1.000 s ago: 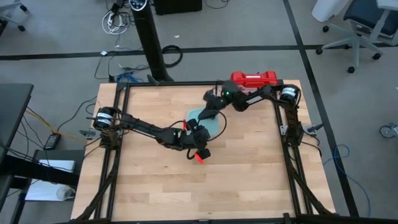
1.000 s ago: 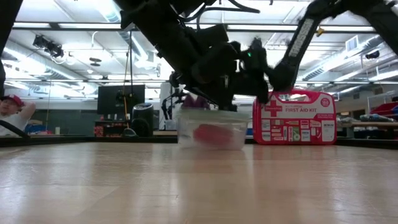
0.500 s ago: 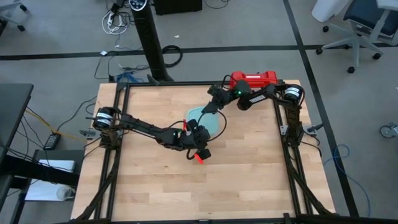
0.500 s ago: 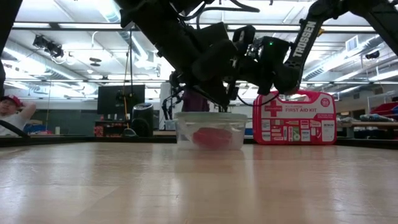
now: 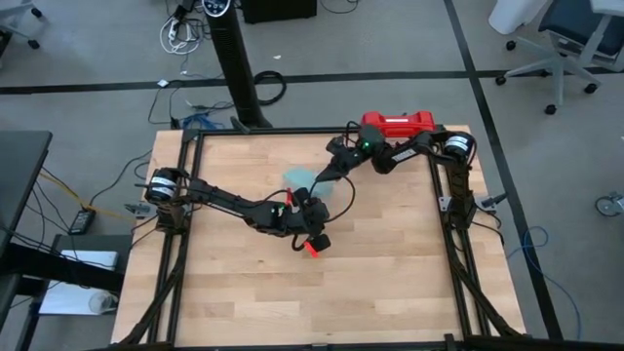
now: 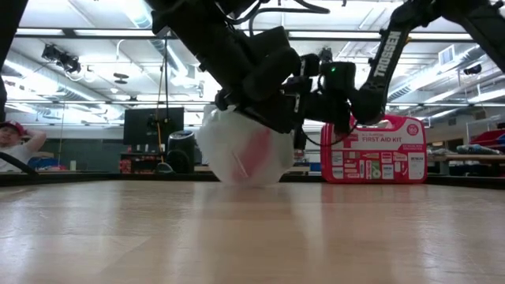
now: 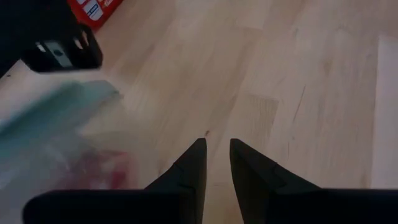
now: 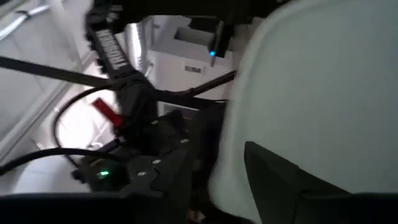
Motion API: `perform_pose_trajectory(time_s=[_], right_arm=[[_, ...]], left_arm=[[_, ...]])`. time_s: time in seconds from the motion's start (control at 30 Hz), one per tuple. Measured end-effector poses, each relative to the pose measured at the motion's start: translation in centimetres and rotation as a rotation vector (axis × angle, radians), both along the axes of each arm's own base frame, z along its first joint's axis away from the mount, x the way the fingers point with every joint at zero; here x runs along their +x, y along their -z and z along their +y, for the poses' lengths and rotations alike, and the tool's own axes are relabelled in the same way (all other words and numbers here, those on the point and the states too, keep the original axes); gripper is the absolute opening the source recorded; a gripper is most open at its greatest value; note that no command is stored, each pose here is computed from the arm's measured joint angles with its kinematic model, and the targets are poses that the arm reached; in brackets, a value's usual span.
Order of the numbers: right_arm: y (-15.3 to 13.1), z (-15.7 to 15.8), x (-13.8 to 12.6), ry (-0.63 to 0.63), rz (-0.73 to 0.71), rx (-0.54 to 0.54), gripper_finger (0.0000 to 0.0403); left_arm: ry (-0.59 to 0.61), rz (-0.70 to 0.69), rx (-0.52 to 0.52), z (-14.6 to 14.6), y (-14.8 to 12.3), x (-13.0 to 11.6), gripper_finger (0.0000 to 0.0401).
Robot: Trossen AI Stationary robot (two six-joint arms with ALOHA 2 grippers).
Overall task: Roll bandage
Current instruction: Close the plastic container
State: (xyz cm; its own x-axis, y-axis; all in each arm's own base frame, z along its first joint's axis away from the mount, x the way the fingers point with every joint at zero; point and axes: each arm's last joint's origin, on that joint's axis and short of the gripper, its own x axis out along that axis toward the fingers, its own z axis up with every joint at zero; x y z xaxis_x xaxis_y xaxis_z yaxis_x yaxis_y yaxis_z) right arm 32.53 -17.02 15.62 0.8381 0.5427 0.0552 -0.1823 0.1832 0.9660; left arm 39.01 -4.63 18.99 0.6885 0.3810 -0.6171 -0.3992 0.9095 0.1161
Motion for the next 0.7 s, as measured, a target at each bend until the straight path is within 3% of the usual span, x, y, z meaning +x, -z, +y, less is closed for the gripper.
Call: perform_pose_trajectory(time_s=[0.13, 0.4, 0.7], right_arm=[[-1.6, 0.3, -0.1, -0.02, -0.086, -0.005, 0.0149], [-2.3, 1.7, 0.3, -0.075, -0.109, 0.0, 0.0149], [-3.0, 1.7, 0.0, -0.074, -0.185, -0.05, 0.0149]], left_arm=[[0.0, 0.016, 0.001, 0.0, 0.1, -0.1, 0.0076], [0.005, 0.011, -0.03, 0.0, -0.1, -0.2, 0.0076], [0.019, -0.079, -0.054, -0.7, -3.3, -1.2, 0.0076]])
